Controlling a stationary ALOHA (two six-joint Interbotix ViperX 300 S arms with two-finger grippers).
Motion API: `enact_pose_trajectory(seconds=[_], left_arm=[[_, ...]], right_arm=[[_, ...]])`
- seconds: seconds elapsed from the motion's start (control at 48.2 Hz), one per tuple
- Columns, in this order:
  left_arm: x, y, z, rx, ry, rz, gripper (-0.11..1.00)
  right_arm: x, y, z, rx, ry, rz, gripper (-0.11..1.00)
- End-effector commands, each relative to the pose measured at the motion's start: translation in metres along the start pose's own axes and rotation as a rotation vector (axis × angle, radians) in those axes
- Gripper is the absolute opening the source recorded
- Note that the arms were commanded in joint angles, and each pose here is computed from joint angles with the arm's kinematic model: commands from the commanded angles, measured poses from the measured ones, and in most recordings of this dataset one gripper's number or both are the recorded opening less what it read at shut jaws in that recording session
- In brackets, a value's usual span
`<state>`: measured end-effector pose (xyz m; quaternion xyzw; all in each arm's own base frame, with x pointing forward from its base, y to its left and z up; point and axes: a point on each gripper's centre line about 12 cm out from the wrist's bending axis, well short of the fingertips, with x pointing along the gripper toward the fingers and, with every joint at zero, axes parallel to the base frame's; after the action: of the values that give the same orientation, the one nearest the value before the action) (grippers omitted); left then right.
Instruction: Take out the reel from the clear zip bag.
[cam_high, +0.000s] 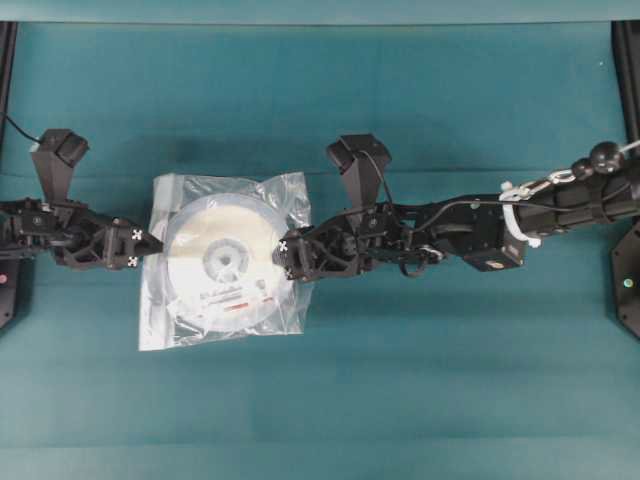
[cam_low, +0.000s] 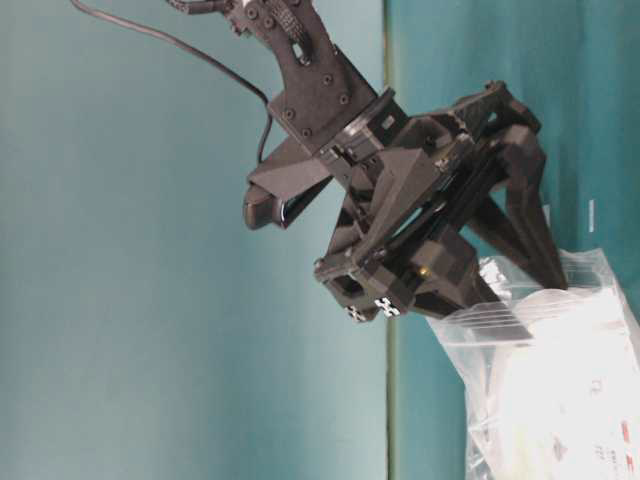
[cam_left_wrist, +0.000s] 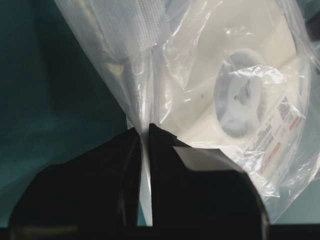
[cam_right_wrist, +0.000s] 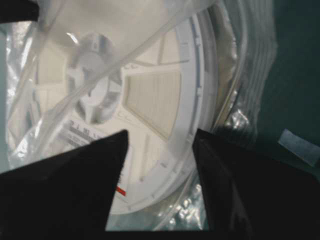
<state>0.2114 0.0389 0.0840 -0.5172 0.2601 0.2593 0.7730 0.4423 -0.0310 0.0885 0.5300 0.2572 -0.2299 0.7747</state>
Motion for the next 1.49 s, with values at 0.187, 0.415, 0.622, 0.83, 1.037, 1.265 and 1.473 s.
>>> enact_pose_trajectory(seconds=[0.187, 0.415, 0.622, 0.83, 1.037, 1.265, 1.473], left_arm=[[0.001, -0.004, 0.002, 0.007, -0.005, -0.015, 0.04], [0.000, -0.004, 0.001, 0.007, -0.003, -0.012, 0.04], [0.000, -0.002, 0.000, 0.007, 0.003, 0.002, 0.04], [0.001, -0.002, 0.001, 0.007, 0.003, 0.002, 0.04], [0.000, -0.002, 0.000, 0.007, 0.004, 0.003, 0.03], [0.000, -0.002, 0.000, 0.007, 0.004, 0.003, 0.01], [0.000, -0.002, 0.000, 0.007, 0.005, 0.005, 0.00]], right_arm=[[0.000, 0.006, 0.002, 0.013, 0.012, -0.008, 0.30], [0.000, 0.003, 0.004, 0.016, 0.020, -0.030, 0.12], [-0.002, 0.005, 0.006, 0.014, 0.011, -0.017, 0.12], [-0.009, 0.006, 0.006, 0.008, 0.009, -0.010, 0.08], [-0.018, 0.008, 0.008, 0.006, 0.001, 0.003, 0.06], [-0.024, 0.012, 0.009, 0.004, -0.004, 0.016, 0.06], [-0.032, 0.011, 0.009, 0.003, -0.002, 0.016, 0.06]])
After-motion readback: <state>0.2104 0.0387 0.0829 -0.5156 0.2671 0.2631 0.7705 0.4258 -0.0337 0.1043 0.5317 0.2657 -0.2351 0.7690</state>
